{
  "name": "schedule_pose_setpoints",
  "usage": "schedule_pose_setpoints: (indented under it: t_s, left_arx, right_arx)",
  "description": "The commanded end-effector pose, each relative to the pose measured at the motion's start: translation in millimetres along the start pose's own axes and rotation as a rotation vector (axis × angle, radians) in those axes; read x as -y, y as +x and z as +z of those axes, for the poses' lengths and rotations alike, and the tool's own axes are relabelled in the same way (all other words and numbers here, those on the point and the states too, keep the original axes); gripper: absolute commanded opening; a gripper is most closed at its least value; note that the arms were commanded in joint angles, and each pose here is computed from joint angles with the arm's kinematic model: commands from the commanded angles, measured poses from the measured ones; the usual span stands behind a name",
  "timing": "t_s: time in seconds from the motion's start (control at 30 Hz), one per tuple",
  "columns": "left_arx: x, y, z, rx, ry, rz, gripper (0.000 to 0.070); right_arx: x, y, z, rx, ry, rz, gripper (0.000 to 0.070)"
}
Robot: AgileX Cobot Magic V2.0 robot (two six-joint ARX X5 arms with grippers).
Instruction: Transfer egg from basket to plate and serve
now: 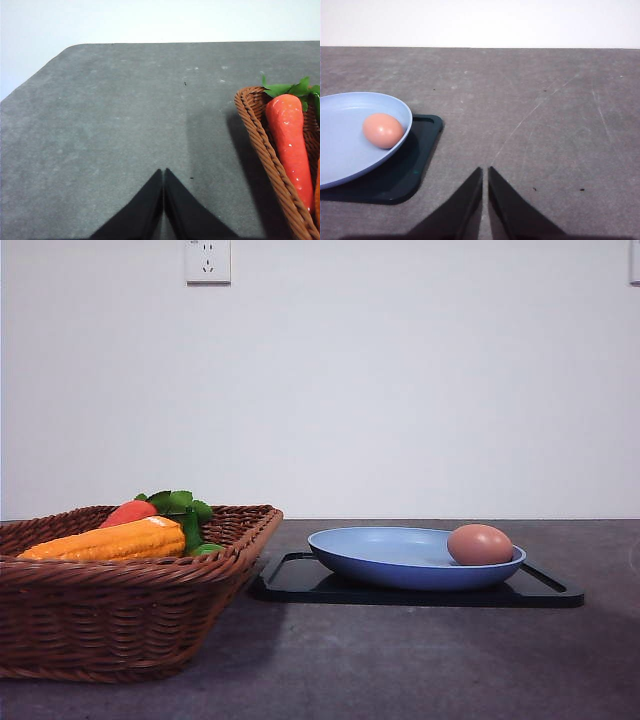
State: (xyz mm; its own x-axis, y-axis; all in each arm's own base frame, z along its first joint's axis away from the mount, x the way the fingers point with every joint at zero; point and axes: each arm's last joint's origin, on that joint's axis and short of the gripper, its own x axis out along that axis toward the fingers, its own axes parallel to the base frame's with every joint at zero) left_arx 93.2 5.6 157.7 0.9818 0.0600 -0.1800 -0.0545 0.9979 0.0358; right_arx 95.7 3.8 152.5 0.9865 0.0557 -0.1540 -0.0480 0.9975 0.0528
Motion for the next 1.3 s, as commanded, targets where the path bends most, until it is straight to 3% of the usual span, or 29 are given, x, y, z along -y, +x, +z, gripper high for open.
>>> schedule_pose_setpoints:
  t_s: [0.0,1.27]
  left_arx:
    - [0.1,2.1,-7.2,-0.028,0.008,0.000,0.0000]
    - [0.1,2.1,-7.2,-0.028,0.008,0.000,0.0000]
  right_arx:
    - [0.1,0.6,-0.8,0.007,0.011,-0.001,0.0000]
    - [0.1,0.6,-0.8,0.006,0.011,-0.001,0.0000]
